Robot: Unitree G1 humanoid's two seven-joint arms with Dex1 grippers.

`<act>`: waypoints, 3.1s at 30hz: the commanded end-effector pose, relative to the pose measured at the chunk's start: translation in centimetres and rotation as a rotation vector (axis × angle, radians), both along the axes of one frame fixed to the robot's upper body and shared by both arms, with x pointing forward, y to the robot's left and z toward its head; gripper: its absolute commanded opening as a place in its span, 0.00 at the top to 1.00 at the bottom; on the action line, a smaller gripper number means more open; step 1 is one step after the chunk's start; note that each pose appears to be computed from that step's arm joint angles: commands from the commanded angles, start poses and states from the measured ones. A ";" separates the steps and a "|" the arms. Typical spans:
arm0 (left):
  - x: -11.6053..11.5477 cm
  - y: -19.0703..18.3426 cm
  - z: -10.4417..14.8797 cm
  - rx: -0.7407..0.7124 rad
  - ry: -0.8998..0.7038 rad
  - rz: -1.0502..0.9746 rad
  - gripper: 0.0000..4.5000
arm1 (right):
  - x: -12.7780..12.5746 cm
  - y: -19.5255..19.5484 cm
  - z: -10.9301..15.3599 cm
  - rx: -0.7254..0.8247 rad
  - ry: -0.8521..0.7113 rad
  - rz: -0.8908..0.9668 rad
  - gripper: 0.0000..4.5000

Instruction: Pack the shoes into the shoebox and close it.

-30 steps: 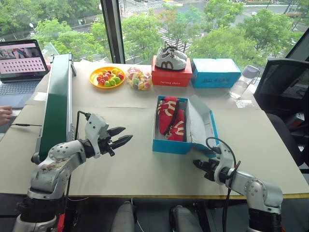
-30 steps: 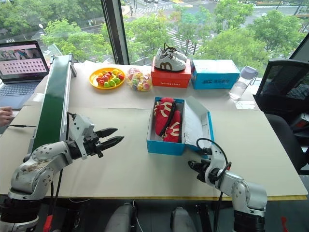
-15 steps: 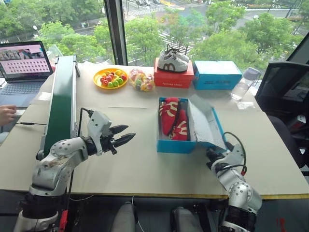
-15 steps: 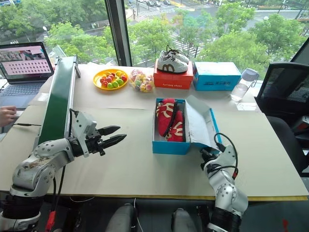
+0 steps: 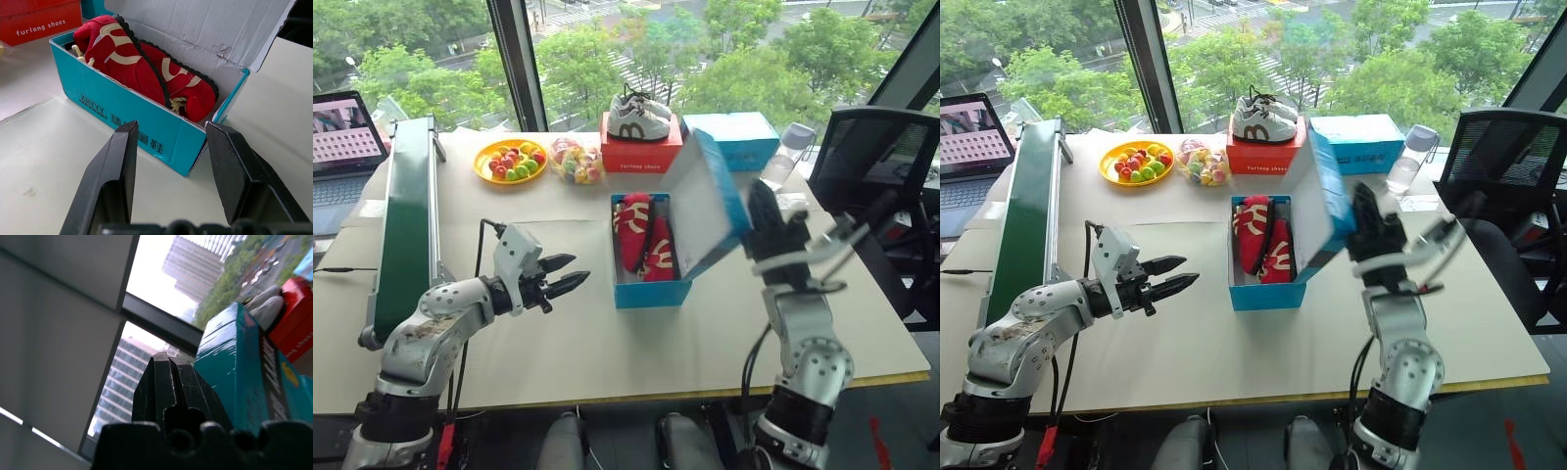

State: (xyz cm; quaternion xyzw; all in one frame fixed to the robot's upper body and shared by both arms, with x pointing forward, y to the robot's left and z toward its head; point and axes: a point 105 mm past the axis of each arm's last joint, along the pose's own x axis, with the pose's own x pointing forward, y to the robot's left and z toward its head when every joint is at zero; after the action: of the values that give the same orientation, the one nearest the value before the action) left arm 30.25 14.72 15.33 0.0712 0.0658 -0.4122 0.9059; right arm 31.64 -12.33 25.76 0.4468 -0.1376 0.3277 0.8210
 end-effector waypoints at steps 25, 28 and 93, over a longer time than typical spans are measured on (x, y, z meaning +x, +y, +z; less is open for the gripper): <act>-1.2 -0.2 0.7 -0.035 -0.050 0.059 0.48 | 12.8 8.0 -4.7 -0.815 0.026 -0.131 0.99; -1.4 -0.1 0.7 -0.039 -0.052 0.075 0.48 | 13.6 9.7 -5.2 -0.885 -0.005 -0.088 0.99; 1.1 5.3 1.4 -0.153 -0.193 0.552 0.48 | 11.5 -12.0 -1.6 -0.925 0.110 -0.547 0.99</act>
State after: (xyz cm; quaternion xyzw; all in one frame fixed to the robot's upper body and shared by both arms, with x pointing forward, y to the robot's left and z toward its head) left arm 30.92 18.09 15.36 0.0162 0.0056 -0.2070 0.9782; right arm 44.71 -21.63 23.33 0.0823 -0.0138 0.1423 0.9863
